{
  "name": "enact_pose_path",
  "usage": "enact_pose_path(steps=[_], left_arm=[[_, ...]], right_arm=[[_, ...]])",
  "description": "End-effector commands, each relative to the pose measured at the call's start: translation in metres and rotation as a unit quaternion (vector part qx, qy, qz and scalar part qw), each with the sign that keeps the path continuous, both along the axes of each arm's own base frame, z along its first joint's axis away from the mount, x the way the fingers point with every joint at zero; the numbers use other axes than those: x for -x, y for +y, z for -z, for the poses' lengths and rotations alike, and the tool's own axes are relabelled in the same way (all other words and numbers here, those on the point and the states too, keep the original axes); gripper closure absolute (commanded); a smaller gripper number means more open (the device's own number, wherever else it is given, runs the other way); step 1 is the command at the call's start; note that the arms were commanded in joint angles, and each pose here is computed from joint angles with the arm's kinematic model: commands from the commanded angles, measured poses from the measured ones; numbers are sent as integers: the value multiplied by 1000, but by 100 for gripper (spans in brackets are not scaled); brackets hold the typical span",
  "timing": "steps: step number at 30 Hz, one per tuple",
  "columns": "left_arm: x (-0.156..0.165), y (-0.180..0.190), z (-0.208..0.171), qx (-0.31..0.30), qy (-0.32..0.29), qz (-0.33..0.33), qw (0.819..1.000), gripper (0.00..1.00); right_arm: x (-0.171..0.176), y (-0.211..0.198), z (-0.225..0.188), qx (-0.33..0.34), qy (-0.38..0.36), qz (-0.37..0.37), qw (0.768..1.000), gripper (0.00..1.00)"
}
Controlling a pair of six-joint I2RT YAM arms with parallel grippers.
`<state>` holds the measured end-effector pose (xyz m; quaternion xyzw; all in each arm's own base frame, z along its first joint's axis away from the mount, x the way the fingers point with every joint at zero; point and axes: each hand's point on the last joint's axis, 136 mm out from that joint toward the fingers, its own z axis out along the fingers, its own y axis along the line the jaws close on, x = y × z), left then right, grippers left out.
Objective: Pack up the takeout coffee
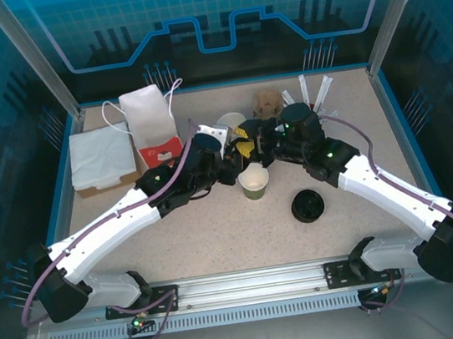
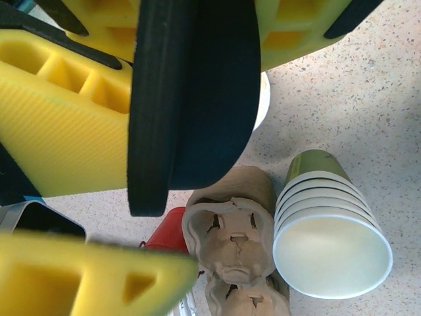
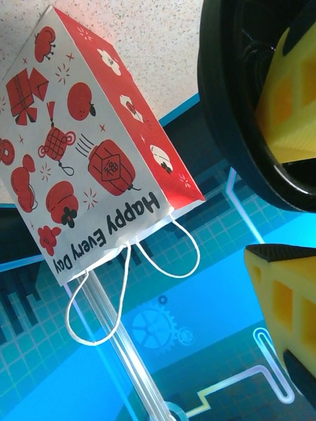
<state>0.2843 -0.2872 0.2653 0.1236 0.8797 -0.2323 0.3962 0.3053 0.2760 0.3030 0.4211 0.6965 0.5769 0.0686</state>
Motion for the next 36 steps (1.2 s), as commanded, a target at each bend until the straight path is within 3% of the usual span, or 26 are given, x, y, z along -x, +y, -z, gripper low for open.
enact_pose_path(steps=[1,5,9,17,21,27,32,36], left_arm=[[2,2,-8,0,-25,4,1000,82],[2,3,-9,1,-26,1,1000,82],[3,5,-12,4,-29,0,1000,77],[20,5,-31,28,-32,44,998,20],[34,14,-52,87,-21,81,993,3],[49,37,-87,168,-53,121,977,1],[59,42,-101,155,-170,178,957,1],[68,32,-114,138,-277,243,919,1]], right_arm=[[-3,7,-19,-19,-22,1,1000,70],[-2,6,-17,-17,-22,2,1000,83],[-1,2,-13,-13,-21,7,1000,89],[-4,-10,-4,7,-51,2,999,90],[-12,-21,-8,29,-105,-22,994,90],[-13,-44,-26,93,-226,-96,965,90],[-5,-64,-45,95,-302,-152,936,89],[12,-69,-59,105,-340,-211,911,89]])
